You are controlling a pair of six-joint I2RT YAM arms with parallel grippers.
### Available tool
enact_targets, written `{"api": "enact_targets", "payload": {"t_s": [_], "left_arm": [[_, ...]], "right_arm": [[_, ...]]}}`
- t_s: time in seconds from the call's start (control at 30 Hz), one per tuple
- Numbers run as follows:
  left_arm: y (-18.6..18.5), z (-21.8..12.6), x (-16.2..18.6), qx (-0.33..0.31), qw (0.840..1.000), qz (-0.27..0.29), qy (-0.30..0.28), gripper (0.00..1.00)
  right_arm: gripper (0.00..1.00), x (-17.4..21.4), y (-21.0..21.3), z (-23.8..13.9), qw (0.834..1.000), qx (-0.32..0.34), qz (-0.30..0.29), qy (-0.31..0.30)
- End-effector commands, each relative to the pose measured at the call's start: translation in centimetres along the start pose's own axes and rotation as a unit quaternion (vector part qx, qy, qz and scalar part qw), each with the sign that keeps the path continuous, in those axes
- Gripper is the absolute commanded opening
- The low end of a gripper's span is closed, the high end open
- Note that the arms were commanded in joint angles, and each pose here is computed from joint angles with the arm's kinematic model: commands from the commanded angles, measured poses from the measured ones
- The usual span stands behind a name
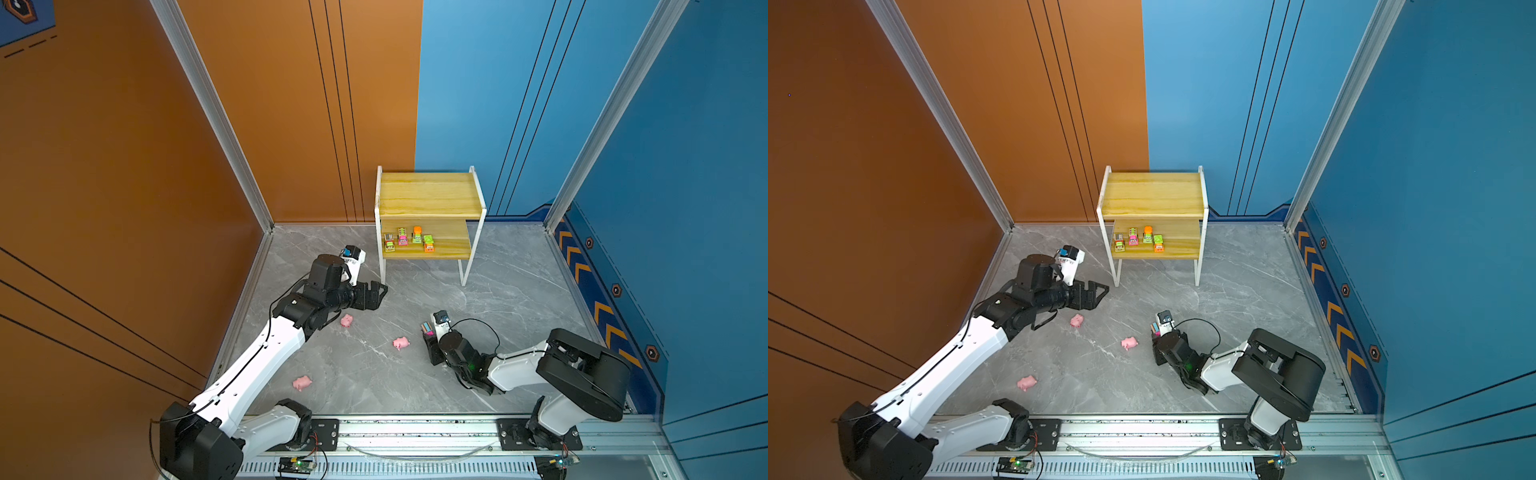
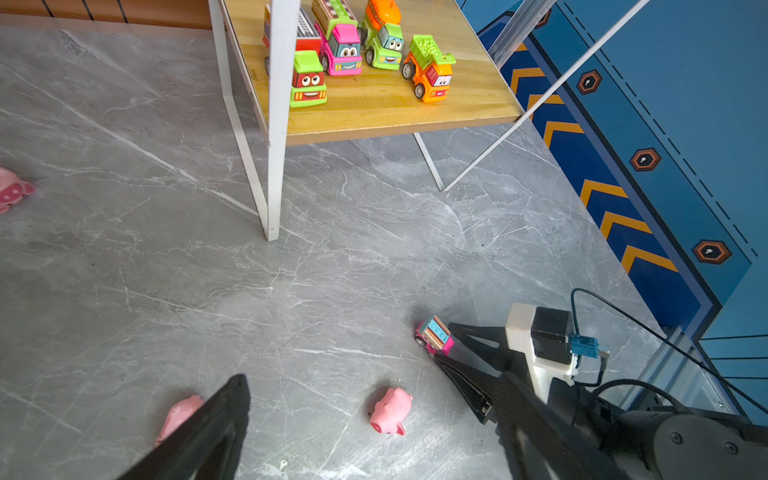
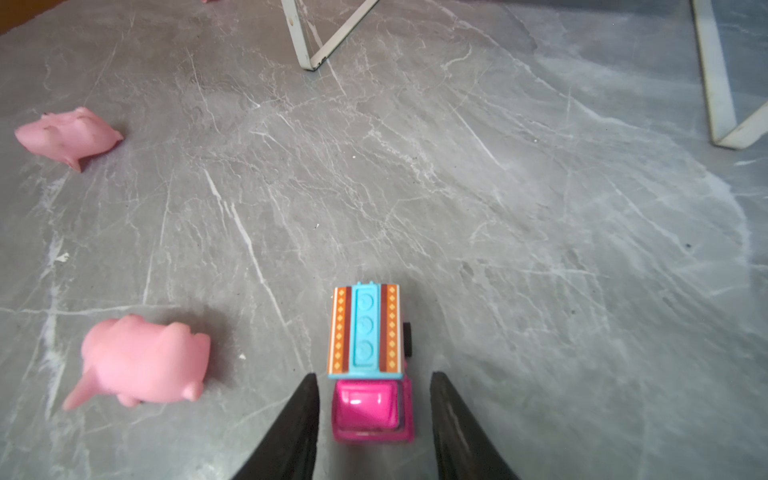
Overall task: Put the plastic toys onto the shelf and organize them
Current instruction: 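Lift the pink-and-teal truck off the floor with right gripper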
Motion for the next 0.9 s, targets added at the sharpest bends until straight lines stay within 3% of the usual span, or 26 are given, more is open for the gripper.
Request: {"api": "enact_targets", "payload": {"t_s": [0.0, 0.3, 0.87], "left_arm": [[-0.5, 0.0, 0.2, 0.012, 1.0, 0.007, -0.001, 0.93], [-0.4, 0.1, 0.2, 0.012, 1.0, 0.006, 0.0, 0.93], [-0.4, 0.3, 0.3, 0.013, 1.0, 0.004, 0.003, 0.93]], "right_arm": [[0.42, -1.1, 0.8, 0.5, 1.0, -0.012, 0.007, -0.014], [0.33, -0.9, 1.2, 1.3, 1.0, -0.017, 0.004, -0.002], [0.32, -0.6, 1.0, 1.8, 1.0, -0.008, -0.006, 0.008]]}}
Point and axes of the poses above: each gripper's point midway between its finger pads, its own z axis out along the fingers, its own y axis along the line the jaws close on, x = y × z, the point moved 2 cm from there along -z, back along the fingers, and after that the axes turned 7 degrees about z, right-handed, at the moved point
